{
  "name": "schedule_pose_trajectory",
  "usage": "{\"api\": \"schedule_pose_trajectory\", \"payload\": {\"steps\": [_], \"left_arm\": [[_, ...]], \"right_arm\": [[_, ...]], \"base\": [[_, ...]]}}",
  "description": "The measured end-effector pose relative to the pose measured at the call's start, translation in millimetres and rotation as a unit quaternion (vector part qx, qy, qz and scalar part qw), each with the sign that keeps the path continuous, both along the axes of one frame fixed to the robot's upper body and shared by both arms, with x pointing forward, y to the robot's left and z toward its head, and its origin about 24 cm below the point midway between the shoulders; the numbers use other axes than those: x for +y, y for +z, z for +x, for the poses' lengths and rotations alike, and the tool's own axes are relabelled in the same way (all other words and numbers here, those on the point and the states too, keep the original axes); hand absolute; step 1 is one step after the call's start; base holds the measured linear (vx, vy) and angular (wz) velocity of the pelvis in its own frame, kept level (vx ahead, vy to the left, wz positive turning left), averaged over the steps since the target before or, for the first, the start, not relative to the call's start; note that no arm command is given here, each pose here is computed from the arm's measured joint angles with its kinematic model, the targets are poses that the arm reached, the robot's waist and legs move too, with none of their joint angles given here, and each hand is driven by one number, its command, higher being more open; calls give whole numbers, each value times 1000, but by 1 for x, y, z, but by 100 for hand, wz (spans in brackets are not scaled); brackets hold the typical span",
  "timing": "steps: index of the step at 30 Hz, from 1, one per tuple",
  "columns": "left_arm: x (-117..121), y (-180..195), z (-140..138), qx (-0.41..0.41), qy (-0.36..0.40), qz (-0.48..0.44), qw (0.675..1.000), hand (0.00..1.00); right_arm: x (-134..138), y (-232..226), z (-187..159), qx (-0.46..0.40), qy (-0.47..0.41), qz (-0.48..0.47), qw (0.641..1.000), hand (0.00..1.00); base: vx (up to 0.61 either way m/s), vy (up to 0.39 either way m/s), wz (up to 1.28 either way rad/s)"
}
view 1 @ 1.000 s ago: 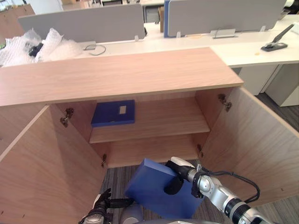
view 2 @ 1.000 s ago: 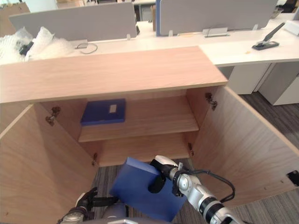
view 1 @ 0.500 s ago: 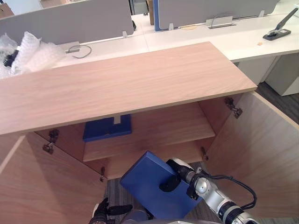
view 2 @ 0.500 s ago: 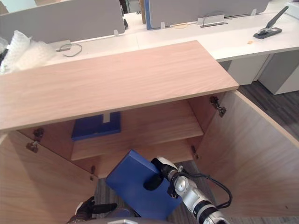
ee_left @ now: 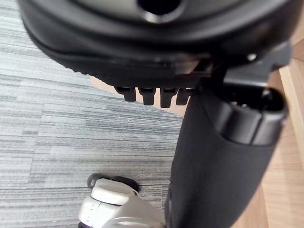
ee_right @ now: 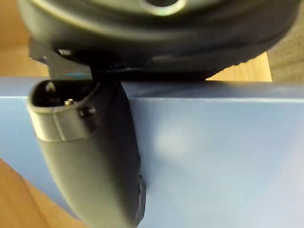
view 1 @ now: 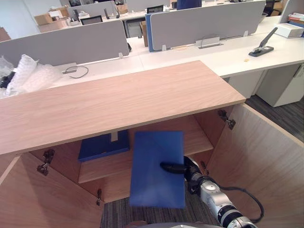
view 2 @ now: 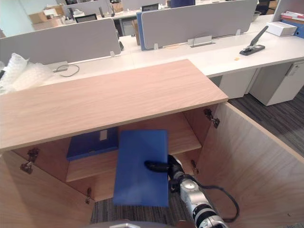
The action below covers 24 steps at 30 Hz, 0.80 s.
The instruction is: Walk over to the cabinet, pick up the folder, carry it to the office cabinet, place the folder inside the office cabinet, then close the office cabinet door
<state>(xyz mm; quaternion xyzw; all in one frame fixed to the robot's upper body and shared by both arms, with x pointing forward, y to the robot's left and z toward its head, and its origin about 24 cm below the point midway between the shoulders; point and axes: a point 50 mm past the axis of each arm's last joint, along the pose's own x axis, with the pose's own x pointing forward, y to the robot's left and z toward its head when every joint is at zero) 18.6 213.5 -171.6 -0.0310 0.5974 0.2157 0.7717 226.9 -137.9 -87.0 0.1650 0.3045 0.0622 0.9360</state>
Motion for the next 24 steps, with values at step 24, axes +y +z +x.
{"api": "schedule_pose_trajectory", "payload": {"steps": [24], "left_arm": [[-12,3,13,-67,153,-23,986,100]], "right_arm": [[-5,55,82,-34,-389,394,832,0]], "base": [[9,-12,18]]}}
